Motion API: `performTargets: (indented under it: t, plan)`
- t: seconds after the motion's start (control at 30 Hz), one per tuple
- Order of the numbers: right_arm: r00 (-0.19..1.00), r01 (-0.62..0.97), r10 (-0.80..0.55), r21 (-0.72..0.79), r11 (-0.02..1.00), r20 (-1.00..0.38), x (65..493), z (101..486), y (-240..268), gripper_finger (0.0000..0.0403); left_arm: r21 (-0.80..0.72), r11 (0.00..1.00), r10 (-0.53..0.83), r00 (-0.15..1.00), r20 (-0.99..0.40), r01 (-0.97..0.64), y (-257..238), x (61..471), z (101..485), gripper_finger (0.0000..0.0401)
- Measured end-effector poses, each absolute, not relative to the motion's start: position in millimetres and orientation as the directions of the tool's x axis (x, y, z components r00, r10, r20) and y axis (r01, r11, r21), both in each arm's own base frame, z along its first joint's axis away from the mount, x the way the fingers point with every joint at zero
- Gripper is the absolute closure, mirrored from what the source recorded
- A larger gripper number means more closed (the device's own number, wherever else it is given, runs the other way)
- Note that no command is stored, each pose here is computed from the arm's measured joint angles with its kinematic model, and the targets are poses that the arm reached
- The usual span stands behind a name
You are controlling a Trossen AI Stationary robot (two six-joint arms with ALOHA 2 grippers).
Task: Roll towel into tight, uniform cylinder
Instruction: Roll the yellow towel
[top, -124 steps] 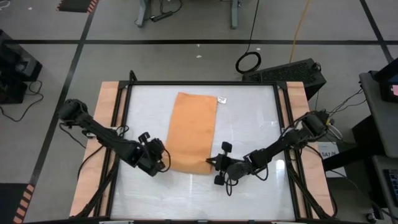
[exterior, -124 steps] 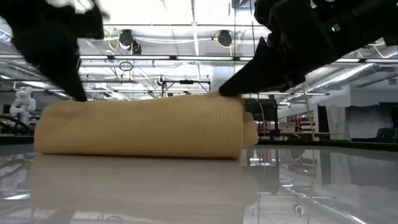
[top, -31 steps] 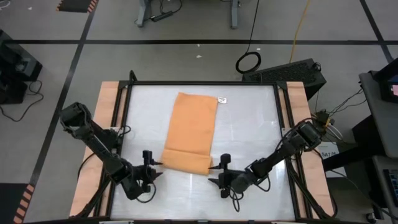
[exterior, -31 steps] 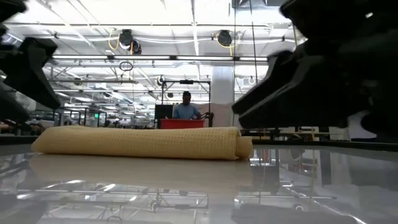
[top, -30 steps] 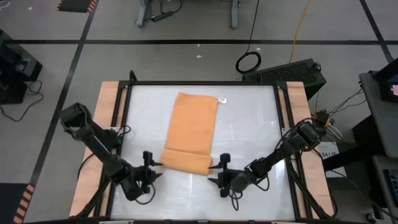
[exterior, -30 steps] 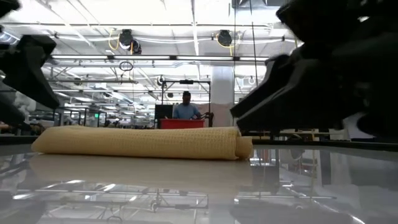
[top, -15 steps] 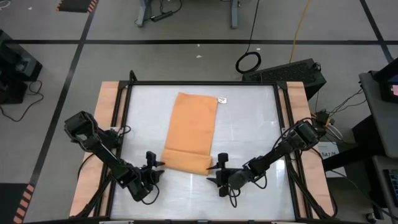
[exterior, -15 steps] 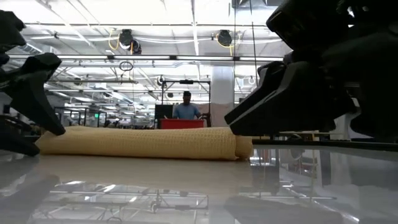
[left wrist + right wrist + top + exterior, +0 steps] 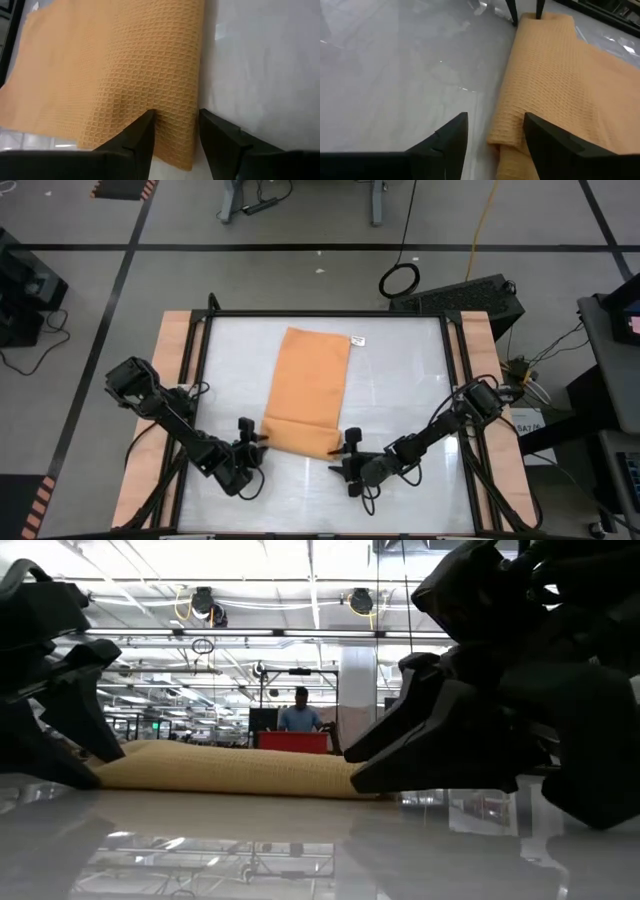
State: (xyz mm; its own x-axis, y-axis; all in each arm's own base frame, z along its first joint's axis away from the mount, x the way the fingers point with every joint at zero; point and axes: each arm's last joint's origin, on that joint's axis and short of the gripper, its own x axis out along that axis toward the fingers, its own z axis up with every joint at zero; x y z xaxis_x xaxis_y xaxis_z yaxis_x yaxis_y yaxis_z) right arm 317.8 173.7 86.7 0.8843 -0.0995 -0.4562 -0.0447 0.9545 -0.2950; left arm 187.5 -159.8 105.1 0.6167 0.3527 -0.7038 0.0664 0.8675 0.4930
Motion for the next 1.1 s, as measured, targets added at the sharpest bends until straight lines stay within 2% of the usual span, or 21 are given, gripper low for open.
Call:
performTargets:
  t: [0.13, 0.27, 0.37, 0.5, 0.53, 0.67, 0.93, 1.1]
  plan:
    - [0.878, -0.015, -0.128, -0.293, 0.956, -0.462, 319, 86, 170, 0.0232, 0.483, 0.874, 0.356, 0.614, -0.704, 0.046, -159, 188, 105, 0.0247]
    - [0.866, 0.012, -0.143, -0.265, 0.964, -0.48, 320, 84, 165, 0.0264, 0.464, 0.885, 0.348, 0.606, -0.716, 0.04, -158, 190, 105, 0.0256]
    - [0.862, 0.034, -0.147, -0.234, 0.972, -0.485, 321, 83, 162, 0.0306, 0.442, 0.896, 0.334, 0.599, -0.728, 0.036, -157, 191, 105, 0.0293]
    - [0.862, 0.04, -0.141, -0.213, 0.976, -0.488, 322, 83, 161, 0.038, 0.432, 0.901, 0.333, 0.597, -0.729, 0.025, -158, 193, 107, 0.0378]
    - [0.861, 0.027, -0.128, -0.207, 0.978, -0.492, 321, 84, 162, 0.039, 0.429, 0.903, 0.328, 0.601, -0.729, 0.027, -159, 194, 110, 0.0387]
    - [0.869, -0.023, -0.049, -0.138, 0.99, -0.493, 321, 96, 164, 0.0387, 0.375, 0.927, 0.281, 0.631, -0.723, 0.017, -165, 199, 124, 0.0387]
    - [0.859, -0.147, 0.143, 0.031, 0.989, -0.492, 318, 131, 163, 0.0399, 0.07, 0.992, -0.009, 0.619, -0.785, 0.103, -174, 199, 162, 0.0387]
    - [0.848, -0.125, 0.154, 0.091, 0.988, -0.508, 316, 143, 155, 0.0399, -0.036, 0.991, -0.109, 0.632, -0.767, 0.127, -170, 198, 182, 0.0386]
